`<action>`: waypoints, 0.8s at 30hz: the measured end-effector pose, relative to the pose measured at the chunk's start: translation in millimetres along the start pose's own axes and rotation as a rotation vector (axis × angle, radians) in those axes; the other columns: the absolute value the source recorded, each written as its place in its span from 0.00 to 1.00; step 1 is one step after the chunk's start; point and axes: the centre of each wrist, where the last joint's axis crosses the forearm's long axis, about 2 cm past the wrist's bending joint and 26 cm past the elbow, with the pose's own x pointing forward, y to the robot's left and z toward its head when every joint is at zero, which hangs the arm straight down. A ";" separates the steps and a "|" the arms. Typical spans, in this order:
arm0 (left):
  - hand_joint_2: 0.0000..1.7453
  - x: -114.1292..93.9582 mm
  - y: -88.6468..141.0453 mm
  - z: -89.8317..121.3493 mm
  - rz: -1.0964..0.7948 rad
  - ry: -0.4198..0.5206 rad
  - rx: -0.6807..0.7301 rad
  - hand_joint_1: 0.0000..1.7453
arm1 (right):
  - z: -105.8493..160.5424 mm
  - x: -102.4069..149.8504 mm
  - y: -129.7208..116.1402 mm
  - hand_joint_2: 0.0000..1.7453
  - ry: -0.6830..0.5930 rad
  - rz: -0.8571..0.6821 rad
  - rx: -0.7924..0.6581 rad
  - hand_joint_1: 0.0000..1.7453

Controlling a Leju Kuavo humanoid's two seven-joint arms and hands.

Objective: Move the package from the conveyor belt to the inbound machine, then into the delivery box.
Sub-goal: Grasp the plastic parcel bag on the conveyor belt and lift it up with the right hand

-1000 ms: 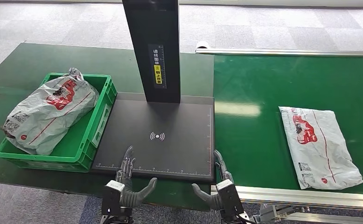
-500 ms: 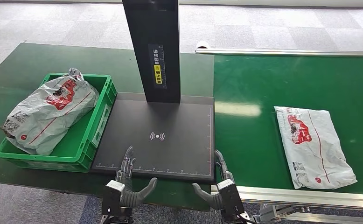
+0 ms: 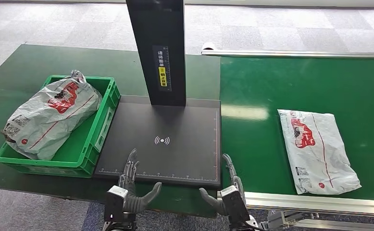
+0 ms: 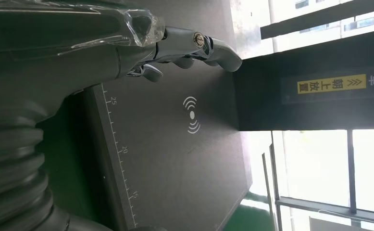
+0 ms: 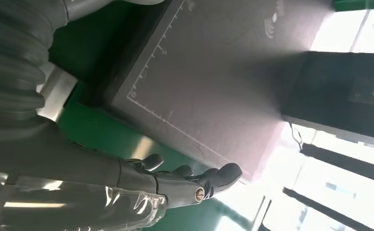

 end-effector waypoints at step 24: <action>1.00 1.2 2.2 7.9 0.021 0.011 0.017 0.00 | -76.6 15.4 -156.5 1.00 0.152 1.028 -0.351 0.00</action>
